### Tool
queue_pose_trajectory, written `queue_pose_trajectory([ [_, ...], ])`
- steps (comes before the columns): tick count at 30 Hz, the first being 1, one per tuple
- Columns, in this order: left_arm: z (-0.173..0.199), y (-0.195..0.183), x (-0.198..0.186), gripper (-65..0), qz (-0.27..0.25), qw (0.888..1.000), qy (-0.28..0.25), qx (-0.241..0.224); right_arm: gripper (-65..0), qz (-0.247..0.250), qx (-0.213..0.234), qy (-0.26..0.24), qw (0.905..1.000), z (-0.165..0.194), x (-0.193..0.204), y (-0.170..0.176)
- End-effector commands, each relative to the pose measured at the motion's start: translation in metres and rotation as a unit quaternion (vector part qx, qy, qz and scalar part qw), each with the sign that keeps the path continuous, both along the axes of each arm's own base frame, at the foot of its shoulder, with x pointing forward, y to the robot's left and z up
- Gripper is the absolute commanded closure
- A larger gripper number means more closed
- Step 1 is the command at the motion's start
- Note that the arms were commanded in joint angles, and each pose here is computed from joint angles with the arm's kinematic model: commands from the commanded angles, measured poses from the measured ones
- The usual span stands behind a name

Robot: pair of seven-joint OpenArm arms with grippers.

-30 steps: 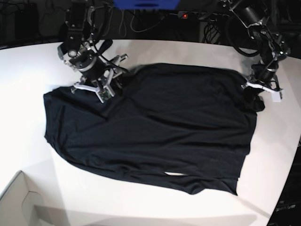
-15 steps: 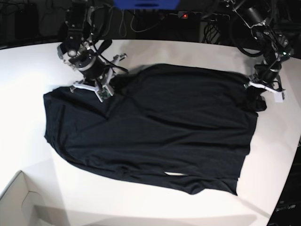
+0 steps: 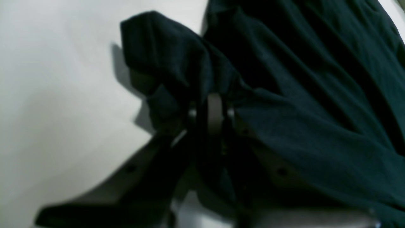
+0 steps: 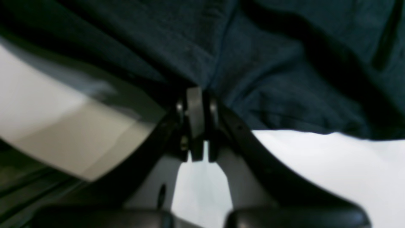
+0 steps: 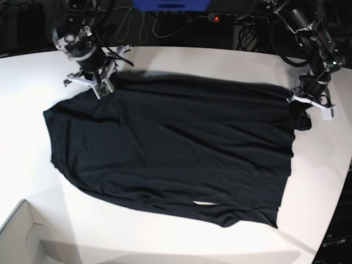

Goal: Layout the t-shirt on the table in an organized manner, then fold the t-shirt properly
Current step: 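Pull the grasped side edges apart and toward the collar with both grippers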

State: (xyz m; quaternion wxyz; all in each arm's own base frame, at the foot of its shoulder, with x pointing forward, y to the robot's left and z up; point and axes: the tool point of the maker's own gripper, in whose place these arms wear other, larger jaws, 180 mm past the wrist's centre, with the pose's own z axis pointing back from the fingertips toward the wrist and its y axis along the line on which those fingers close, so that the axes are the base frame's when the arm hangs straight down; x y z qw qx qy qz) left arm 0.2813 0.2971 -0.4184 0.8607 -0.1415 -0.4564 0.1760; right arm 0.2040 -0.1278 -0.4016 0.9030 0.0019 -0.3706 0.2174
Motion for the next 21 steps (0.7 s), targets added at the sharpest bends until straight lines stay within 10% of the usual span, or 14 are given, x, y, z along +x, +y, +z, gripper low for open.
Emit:
queue_pose_trajectory([
  [1, 0.025, 0.01, 0.012, -0.3, 0.005, 0.999, -0.041, 0.018, 0.0, -0.003, 0.0, -0.011, 0.9999, 0.006, 0.0, -0.001],
  [21, 0.059, 0.025, -0.055, -0.3, 0.008, 0.998, -0.03, 0.062, 0.0, 0.003, 0.043, 0.004, 0.999, -0.003, -0.057, 0.017],
])
